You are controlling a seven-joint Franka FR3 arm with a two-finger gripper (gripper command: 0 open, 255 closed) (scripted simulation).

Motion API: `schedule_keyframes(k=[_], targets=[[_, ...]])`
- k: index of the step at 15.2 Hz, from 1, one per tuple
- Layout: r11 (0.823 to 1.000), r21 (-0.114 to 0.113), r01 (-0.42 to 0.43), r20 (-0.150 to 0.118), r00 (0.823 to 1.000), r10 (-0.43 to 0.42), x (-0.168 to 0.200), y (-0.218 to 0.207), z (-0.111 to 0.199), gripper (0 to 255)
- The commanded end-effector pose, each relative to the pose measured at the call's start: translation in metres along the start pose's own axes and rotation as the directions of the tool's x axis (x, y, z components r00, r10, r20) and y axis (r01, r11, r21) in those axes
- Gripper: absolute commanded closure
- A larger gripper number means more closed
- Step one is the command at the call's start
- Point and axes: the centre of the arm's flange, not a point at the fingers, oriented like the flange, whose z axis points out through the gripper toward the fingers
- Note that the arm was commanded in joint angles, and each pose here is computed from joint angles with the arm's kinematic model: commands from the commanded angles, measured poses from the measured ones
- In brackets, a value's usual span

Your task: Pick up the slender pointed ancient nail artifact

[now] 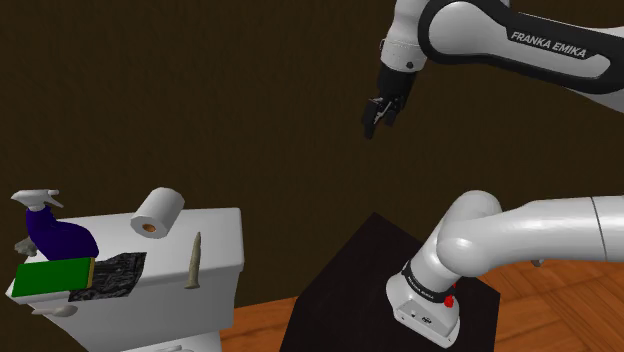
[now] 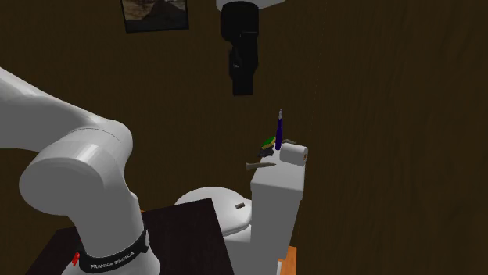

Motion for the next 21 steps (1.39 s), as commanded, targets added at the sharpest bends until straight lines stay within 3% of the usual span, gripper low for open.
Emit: schedule_keyframes(k=[1,11,21], targets=[[1.000,0.000,0.000,0.000,1.000,0.000,0.000,0.000,0.000,0],[0.989,-0.003,-0.145,-0.034,0.989,0.145,0.007,-0.112,0.071,0],[0.958,0.000,-0.287,-0.069,0.956,0.286,0.032,-0.221,0.142,0]])
